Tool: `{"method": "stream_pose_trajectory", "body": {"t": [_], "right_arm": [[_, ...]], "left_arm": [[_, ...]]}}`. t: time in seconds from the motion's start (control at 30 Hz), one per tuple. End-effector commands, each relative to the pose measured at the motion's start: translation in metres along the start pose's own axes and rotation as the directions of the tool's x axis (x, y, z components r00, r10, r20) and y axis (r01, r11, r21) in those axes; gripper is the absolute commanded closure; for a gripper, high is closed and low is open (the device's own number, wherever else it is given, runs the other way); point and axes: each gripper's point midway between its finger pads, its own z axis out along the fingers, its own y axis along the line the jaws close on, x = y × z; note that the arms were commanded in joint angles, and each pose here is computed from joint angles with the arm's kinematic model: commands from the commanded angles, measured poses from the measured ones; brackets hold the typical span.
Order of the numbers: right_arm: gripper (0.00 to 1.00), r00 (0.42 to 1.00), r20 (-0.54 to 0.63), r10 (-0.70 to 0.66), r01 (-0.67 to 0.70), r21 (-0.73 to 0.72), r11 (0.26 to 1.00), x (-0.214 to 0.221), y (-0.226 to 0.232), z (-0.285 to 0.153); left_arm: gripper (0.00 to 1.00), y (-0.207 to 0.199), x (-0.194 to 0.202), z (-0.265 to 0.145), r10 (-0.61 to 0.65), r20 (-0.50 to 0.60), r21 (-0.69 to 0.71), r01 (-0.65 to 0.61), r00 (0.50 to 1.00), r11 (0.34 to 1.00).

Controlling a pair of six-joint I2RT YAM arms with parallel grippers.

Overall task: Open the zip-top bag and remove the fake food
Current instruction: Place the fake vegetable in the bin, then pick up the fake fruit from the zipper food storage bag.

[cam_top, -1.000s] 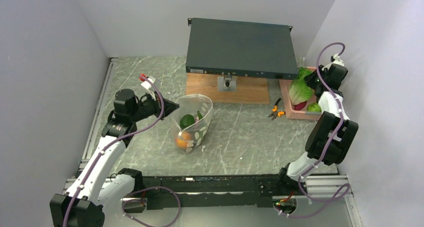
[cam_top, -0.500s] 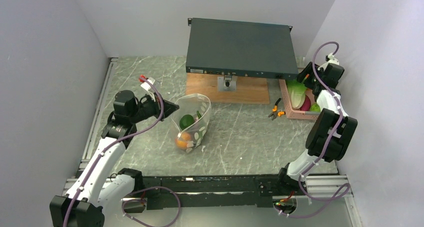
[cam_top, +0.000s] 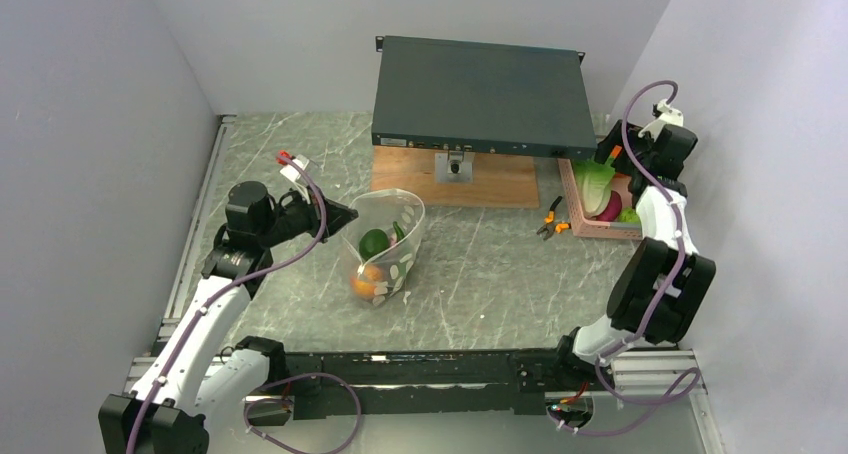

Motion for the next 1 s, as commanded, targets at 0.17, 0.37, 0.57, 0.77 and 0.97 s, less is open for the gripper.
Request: {"method": "stream_pose_trajectory", "body": {"t": [0.17,0.37,0.57,0.77,0.97], "right_arm": [[0.16,0.981,-0.021,-0.191,0.184,-0.174,0.967,0.021,0.037,-0.072],[0.15,0.939,-0.057,-0.341,0.265,-0.516,0.815,0.062,0.091,-0.121],[0.12,0.881,0.002,-0.474,0.322,-0.737,0.595,0.093,0.128,-0.164],[0.12,0.763,0.14,-0.63,0.39,-0.878,0.278,0.132,0.172,-0.208],[0.11,0.659,0.316,-0.683,0.467,-0.883,0.042,0.147,0.211,-0.231]], "left_arm": [[1.0,-0.006,-0.007,-0.002,0.033,0.021,0.027,-0.033,0.999,0.999],[1.0,-0.009,-0.01,0.0,0.035,0.021,0.054,-0.036,0.999,0.998],[1.0,-0.019,-0.012,0.0,0.05,0.016,0.113,-0.052,0.999,0.992],[1.0,-0.027,-0.009,0.0,0.035,0.029,0.168,-0.039,0.999,0.985],[1.0,-0.032,-0.007,0.0,0.013,0.028,0.199,-0.018,1.0,0.98]]}}
